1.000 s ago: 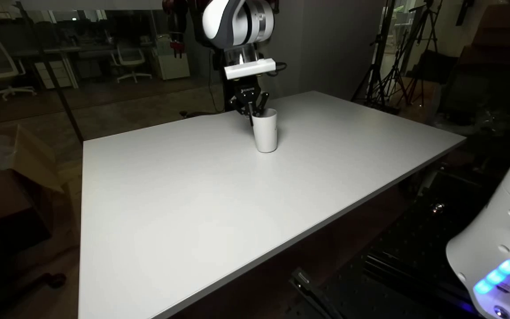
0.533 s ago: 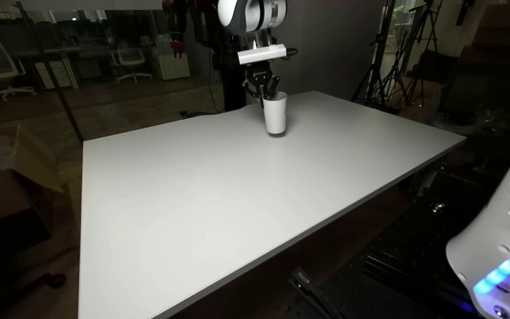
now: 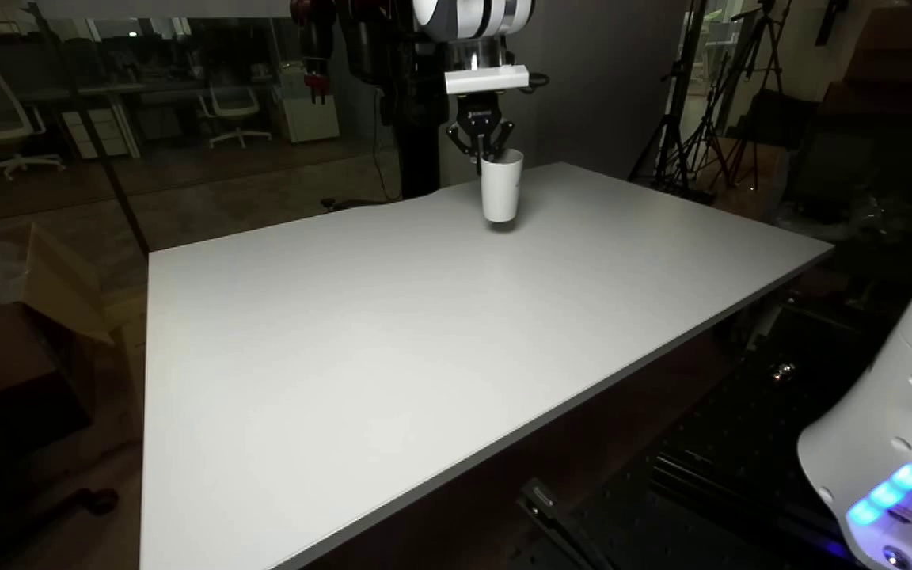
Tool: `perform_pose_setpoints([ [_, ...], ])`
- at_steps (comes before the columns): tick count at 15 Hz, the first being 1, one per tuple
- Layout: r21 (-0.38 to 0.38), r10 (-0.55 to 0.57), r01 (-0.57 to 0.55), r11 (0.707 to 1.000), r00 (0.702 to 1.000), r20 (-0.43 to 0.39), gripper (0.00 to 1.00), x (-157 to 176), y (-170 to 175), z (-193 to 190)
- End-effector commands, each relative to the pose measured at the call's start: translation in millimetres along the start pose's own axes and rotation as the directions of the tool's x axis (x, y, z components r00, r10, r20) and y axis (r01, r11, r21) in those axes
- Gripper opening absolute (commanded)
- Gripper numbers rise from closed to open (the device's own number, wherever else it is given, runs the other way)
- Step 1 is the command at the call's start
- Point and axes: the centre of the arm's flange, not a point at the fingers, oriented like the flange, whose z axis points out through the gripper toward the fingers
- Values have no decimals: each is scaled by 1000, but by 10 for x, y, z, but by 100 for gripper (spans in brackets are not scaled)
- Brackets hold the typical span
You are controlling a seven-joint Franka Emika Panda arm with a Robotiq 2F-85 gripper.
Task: Move the mug slightly to the right
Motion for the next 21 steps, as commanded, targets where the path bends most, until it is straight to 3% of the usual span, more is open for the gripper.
perform_pose_setpoints([
  [1,55,26,-27,998,999,24,2,110,143,-33],
  [8,50,102,-107,993,990,100,2,162,311,336],
  [20,27,122,-126,992,986,114,2,147,363,479],
  [21,28,122,-126,992,986,116,35,146,365,480],
])
